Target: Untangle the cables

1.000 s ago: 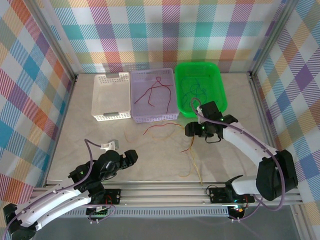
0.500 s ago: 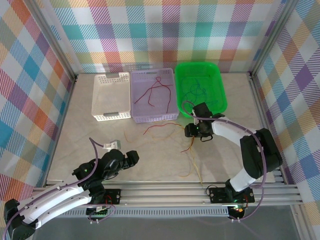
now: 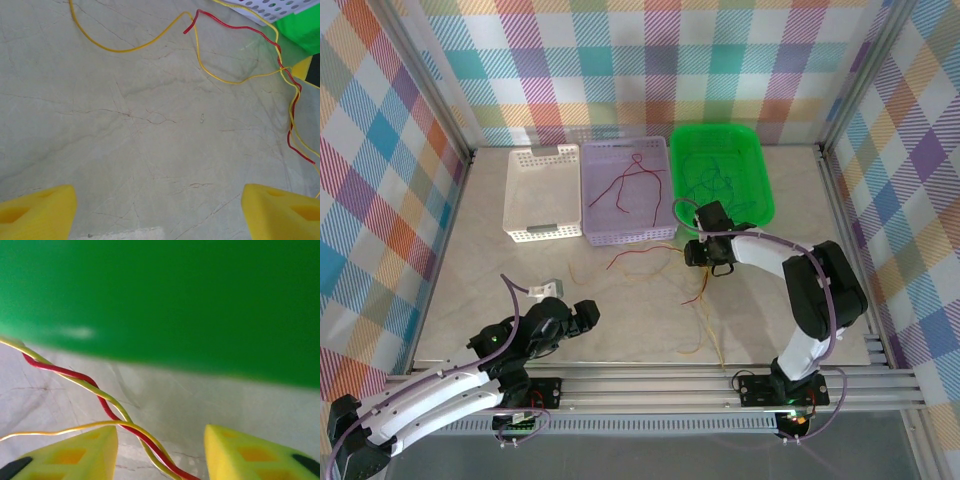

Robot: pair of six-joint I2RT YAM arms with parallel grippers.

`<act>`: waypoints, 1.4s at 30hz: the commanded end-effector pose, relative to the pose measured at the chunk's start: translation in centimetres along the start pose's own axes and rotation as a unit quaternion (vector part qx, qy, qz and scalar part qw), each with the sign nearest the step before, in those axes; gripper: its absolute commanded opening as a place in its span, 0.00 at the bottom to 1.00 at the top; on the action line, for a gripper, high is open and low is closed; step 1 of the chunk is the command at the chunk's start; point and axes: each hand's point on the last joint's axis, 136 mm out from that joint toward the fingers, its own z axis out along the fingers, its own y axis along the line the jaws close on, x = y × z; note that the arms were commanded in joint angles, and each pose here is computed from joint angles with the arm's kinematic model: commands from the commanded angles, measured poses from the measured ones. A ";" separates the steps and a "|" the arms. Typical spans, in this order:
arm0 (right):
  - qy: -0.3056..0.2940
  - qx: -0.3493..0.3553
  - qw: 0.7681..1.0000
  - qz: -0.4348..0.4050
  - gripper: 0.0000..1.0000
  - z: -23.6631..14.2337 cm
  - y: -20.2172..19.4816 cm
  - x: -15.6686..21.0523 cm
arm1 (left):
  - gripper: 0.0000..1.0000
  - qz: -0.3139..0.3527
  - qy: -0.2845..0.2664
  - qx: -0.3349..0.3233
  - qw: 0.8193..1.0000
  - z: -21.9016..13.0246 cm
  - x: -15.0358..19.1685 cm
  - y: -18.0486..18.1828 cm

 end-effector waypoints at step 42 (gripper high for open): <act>-0.012 0.048 0.998 0.037 0.51 0.1 -1.1 4.5 | 0.84 -0.008 -0.016 0.014 1.000 -0.6 -0.4 -0.2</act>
